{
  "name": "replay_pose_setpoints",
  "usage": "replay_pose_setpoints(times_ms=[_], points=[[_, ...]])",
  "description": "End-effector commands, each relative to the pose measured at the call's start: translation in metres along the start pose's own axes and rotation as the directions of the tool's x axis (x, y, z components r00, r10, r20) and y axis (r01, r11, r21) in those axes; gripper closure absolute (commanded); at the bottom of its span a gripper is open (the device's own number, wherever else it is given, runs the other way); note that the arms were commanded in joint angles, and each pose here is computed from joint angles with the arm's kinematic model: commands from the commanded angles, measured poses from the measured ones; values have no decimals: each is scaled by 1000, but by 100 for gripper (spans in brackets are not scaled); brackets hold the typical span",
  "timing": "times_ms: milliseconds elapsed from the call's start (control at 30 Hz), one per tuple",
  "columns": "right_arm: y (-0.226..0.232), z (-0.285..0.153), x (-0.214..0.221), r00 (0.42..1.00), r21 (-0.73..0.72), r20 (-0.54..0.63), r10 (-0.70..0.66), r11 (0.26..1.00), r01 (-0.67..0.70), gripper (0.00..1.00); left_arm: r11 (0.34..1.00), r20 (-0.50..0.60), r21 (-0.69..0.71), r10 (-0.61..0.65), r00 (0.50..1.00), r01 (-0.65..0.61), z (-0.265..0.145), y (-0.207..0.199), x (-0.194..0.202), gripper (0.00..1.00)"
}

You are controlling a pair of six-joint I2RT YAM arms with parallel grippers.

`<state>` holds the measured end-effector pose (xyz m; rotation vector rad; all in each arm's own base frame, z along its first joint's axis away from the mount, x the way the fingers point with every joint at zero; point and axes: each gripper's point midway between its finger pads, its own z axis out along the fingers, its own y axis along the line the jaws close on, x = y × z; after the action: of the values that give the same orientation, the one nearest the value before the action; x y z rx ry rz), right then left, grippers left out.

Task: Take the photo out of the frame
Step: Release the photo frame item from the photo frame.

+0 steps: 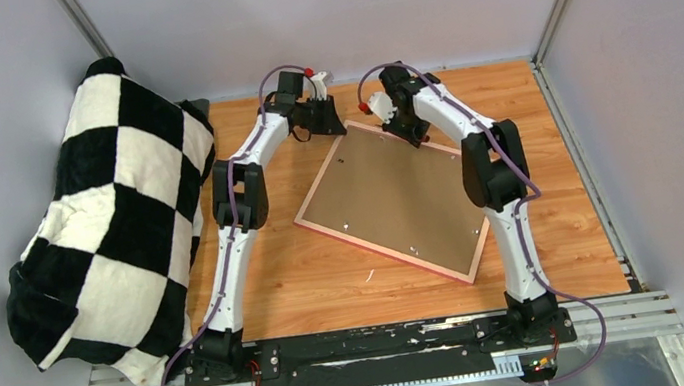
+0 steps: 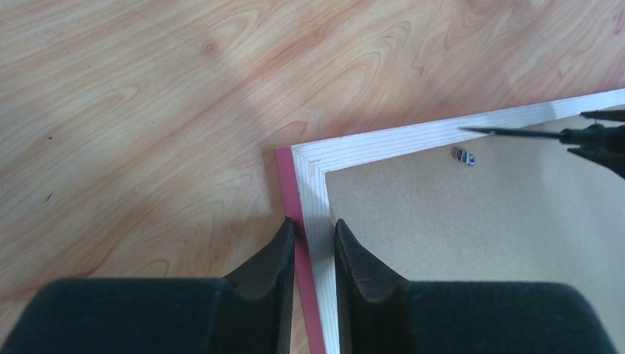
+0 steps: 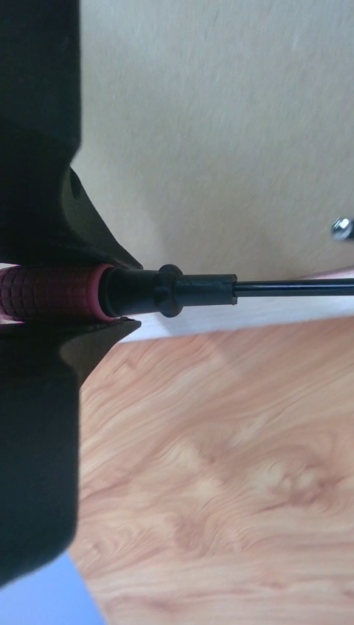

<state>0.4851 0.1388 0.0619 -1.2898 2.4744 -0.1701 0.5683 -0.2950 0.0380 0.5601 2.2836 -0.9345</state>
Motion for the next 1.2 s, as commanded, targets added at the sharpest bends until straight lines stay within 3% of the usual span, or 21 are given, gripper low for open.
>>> replay_pose_setpoints(times_ms=[0, 267, 1167], points=[[-21, -17, 28, 992, 108, -124, -32, 993, 46, 100, 995, -179, 23, -95, 979, 100, 24, 1, 70, 96], [-9, -11, 44, 981, 63, -180, -69, 995, 81, 100, 995, -178, 21, -96, 979, 101, 24, 1, 70, 96], [23, -26, 21, 982, 12, -93, -167, 986, 169, 100, 994, -174, 20, -98, 980, 103, 23, 2, 70, 96]])
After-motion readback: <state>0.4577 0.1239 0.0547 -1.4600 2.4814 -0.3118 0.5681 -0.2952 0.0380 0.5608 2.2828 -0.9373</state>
